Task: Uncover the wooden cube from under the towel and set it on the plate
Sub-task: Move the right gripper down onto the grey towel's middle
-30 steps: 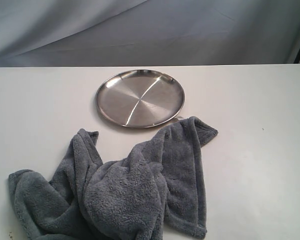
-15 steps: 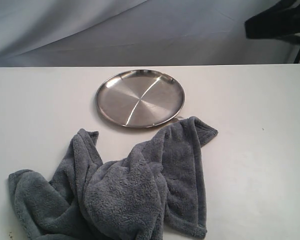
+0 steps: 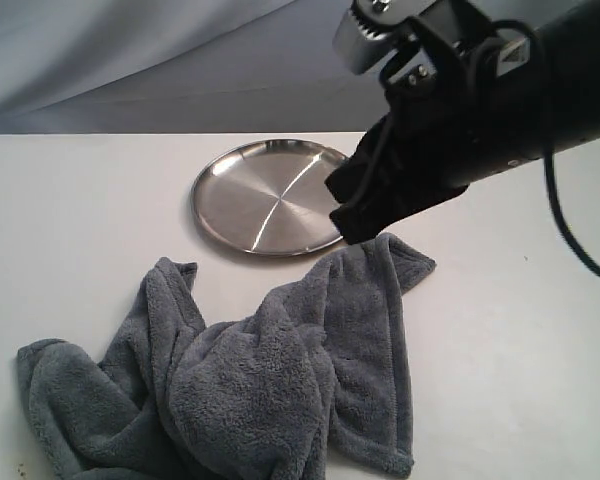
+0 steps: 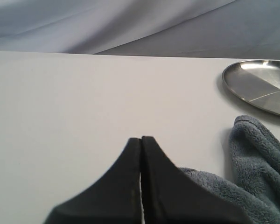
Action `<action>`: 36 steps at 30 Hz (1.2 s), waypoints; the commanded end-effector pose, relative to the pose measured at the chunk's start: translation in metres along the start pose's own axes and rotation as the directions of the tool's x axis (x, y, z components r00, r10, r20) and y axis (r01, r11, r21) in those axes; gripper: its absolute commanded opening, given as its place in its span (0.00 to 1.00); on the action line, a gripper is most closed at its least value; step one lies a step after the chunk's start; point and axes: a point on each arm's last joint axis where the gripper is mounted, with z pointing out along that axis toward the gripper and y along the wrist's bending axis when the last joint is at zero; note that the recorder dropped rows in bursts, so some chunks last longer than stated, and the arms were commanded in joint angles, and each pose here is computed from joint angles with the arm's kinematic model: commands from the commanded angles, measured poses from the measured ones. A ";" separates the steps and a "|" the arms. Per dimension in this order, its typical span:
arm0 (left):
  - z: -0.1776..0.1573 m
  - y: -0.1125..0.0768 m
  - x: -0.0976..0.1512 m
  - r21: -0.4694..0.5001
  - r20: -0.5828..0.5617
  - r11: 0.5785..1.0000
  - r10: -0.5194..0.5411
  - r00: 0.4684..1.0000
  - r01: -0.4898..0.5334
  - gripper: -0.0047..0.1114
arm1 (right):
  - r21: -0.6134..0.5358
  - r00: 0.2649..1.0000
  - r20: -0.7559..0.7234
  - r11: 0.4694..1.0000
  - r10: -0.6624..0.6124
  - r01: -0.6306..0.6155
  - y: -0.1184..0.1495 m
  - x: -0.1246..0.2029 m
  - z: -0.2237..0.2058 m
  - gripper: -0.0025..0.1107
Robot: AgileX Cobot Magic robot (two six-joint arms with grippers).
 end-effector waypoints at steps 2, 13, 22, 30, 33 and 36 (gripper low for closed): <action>0.000 0.000 0.000 0.004 0.008 1.000 0.004 1.000 -0.004 0.04 | 0.007 0.997 -0.073 1.000 0.011 -0.010 0.001 0.003 0.028 0.02; 0.000 0.000 0.000 0.004 0.008 1.000 0.004 1.000 -0.004 0.04 | -0.130 0.968 -0.242 0.991 -0.067 0.036 0.036 0.017 0.076 0.02; 0.000 0.000 0.000 0.004 0.008 1.000 0.004 1.000 -0.004 0.04 | -0.185 0.964 -0.239 0.980 -0.121 0.077 0.065 0.018 0.094 0.02; 0.000 0.000 0.000 0.004 0.008 1.000 0.004 1.000 -0.004 0.04 | -0.095 0.993 0.003 0.989 -0.116 0.116 0.073 -0.006 0.099 0.02; 0.000 0.000 0.000 0.004 0.008 1.000 0.004 1.000 -0.004 0.04 | -0.051 0.992 0.063 0.992 -0.110 0.113 0.069 -0.012 0.099 0.02; 0.000 0.000 0.000 0.004 0.008 1.000 0.004 1.000 -0.004 0.04 | -0.017 0.994 0.086 0.997 -0.069 0.071 0.065 -0.014 0.099 0.02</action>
